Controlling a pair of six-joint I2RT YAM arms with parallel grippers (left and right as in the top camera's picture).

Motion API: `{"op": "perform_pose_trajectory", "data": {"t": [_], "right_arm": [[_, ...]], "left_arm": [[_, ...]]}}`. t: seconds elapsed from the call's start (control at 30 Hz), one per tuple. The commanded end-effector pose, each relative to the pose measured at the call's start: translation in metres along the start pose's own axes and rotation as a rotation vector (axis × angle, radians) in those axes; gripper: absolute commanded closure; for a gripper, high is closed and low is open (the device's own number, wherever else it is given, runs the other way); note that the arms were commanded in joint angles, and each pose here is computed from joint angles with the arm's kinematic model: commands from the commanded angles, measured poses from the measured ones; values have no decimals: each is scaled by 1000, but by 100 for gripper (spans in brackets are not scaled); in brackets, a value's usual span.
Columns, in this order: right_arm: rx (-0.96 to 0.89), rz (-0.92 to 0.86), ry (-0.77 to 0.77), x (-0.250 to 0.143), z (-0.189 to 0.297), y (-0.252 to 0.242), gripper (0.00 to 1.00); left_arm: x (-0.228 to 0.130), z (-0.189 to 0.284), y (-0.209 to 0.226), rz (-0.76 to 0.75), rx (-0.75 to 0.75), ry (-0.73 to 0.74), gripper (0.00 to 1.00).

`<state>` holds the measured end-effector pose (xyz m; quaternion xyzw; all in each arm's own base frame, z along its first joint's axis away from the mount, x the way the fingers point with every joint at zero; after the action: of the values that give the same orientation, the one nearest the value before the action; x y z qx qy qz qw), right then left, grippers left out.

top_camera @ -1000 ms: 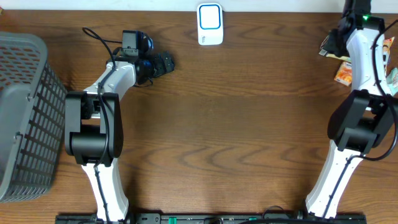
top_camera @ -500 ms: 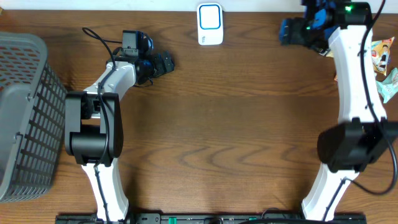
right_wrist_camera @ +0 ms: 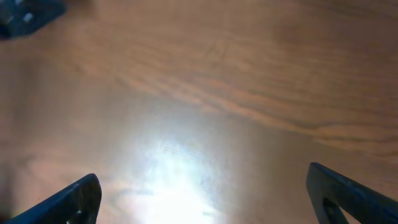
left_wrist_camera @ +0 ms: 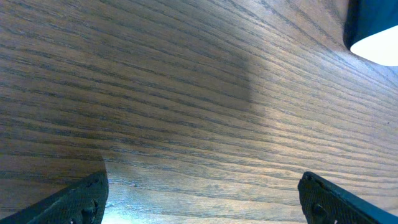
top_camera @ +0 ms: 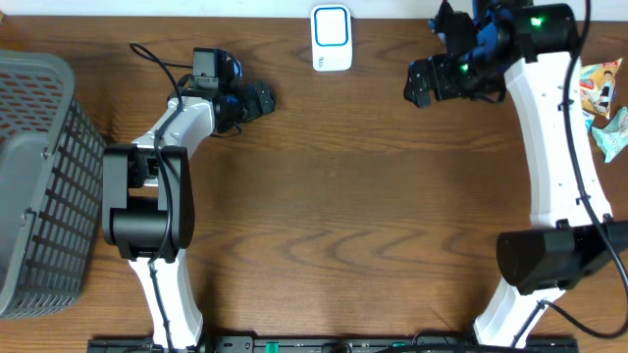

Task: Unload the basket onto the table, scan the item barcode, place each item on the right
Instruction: 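Release the tin at the right edge and pull the right gripper back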

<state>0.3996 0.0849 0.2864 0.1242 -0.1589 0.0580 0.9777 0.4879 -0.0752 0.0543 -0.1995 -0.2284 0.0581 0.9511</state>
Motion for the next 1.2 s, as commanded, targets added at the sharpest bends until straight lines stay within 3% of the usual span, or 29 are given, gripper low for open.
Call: {"op": "perform_pose_trajectory", "data": {"t": [0.0,0.3,0.7,1.17], "right_arm": [[58,100,-69,-12,42,16,1],[36,116,-63,-62,77,18,1],[33,72,8,-159,44,5,1],[29,34,167,-191,13,-4,1]], "left_arm": [[-21,-14,18,34,53,67,2],[-21,-14,18,34,53,67,2],[-21,-14,18,34,53,67,2],[-21,-14,18,34,53,67,2]]}}
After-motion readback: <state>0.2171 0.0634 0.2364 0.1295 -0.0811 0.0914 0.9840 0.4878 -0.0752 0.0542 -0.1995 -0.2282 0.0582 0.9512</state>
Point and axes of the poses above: each gripper's point midway between its finger pads, its own z axis back along the fingers, its own y axis along the line the jaws close on, x = y × z, the point moved 4 cm from there along z, back along the fingers, and after that the axes turned 9 degrees about -z, right-handed, at the moved point
